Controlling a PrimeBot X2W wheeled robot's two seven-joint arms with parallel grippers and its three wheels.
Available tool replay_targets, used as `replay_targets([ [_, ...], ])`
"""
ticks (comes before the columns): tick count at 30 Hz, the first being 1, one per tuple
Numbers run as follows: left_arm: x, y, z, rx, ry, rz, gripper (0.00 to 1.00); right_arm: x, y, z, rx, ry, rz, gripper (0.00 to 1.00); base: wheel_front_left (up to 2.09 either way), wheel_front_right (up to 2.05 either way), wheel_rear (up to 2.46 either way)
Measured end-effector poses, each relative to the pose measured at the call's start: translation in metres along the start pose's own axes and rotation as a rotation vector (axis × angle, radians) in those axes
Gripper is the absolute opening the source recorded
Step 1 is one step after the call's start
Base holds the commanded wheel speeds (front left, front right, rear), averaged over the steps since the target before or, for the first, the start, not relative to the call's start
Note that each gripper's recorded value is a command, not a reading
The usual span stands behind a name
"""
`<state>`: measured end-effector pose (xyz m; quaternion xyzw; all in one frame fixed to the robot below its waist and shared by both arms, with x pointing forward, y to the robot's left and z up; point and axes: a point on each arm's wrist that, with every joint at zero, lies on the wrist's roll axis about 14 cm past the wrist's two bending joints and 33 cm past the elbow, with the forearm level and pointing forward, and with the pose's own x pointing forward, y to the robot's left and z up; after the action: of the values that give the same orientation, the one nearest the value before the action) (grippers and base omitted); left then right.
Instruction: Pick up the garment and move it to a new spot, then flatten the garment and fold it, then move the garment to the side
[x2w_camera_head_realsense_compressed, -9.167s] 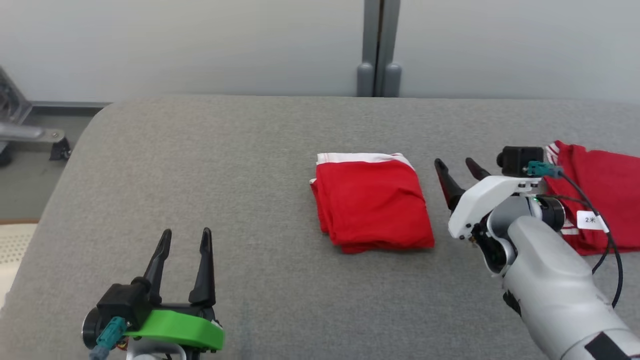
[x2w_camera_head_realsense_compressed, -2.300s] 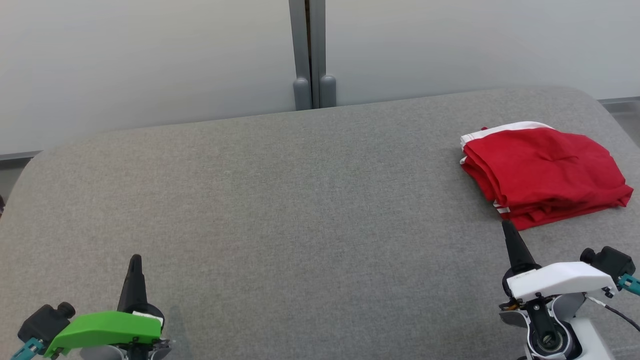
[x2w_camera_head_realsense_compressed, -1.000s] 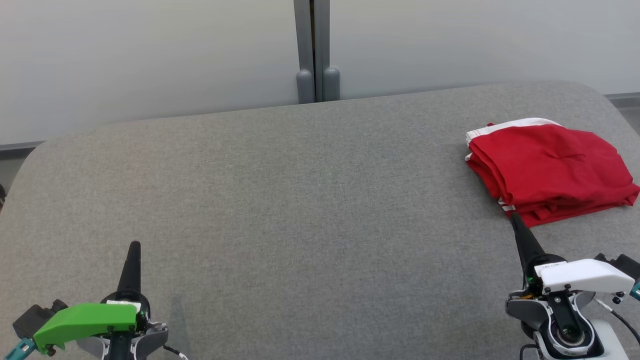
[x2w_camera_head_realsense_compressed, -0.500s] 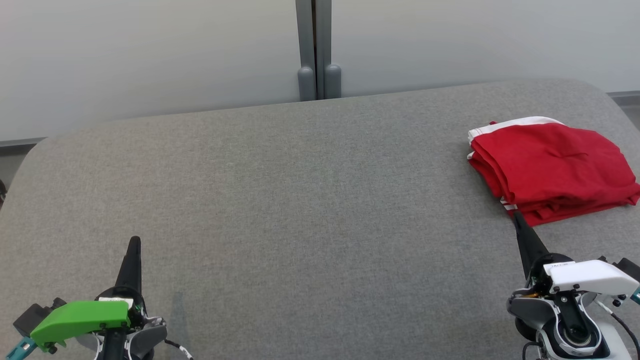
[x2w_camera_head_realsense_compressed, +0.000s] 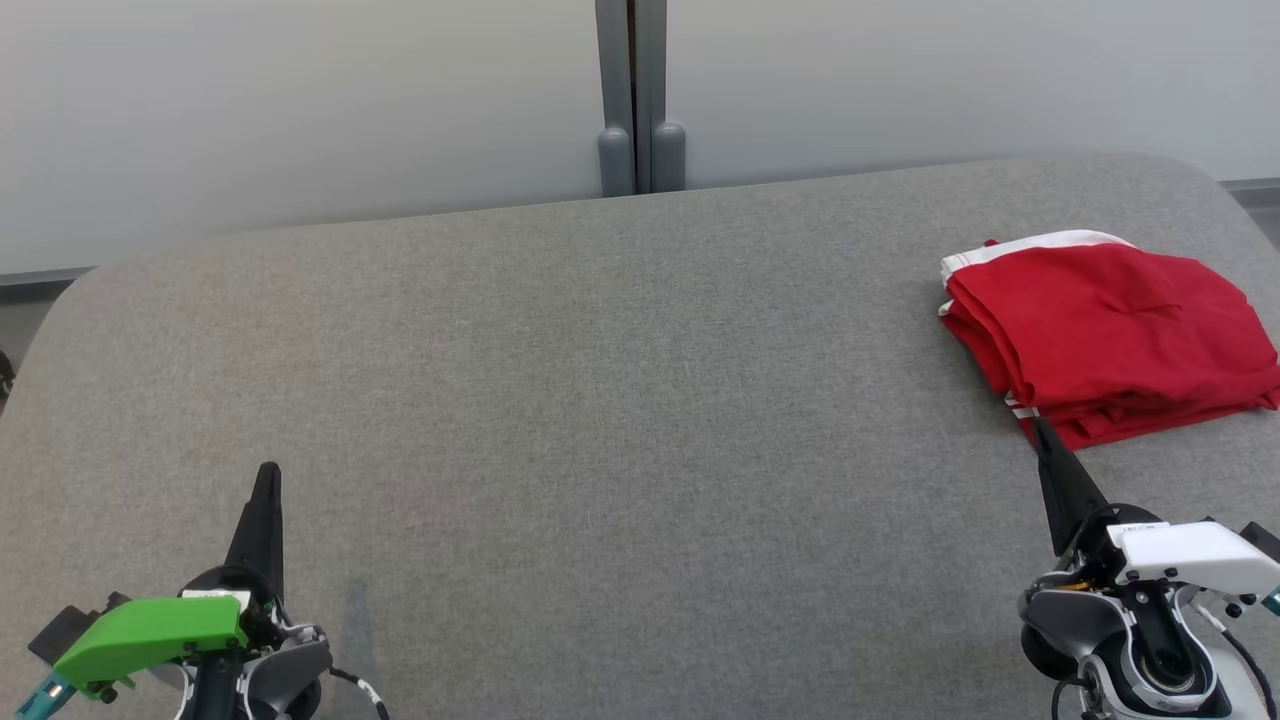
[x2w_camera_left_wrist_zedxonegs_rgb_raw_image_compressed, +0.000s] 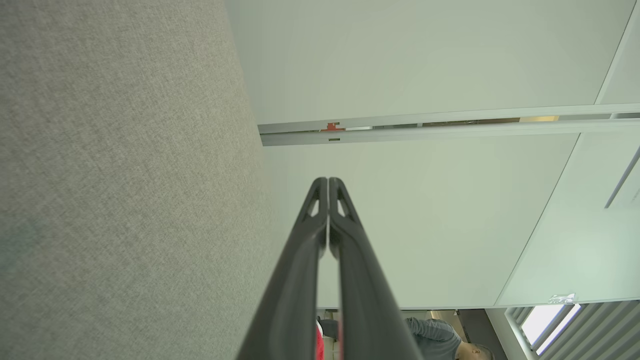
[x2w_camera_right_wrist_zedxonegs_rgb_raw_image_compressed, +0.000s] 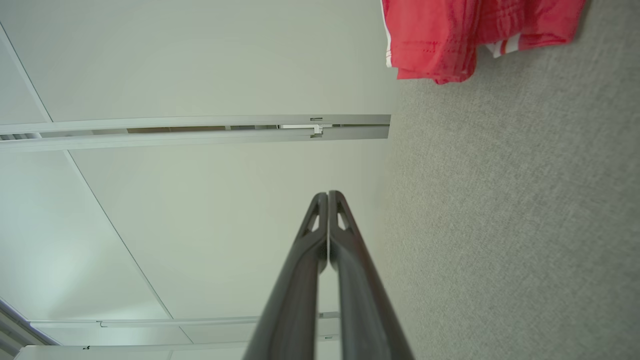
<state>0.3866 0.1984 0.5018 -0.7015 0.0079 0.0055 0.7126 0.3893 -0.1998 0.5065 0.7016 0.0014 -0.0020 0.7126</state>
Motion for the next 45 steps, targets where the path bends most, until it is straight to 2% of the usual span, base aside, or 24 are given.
replay_targets([
  [45,0.0009,-0.0019,0.0006,-0.021,-0.002,-0.007,0.0,0.0002,0.0005,0.0,0.017,0.001,0.003,0.0,0.0,0.0,0.0],
])
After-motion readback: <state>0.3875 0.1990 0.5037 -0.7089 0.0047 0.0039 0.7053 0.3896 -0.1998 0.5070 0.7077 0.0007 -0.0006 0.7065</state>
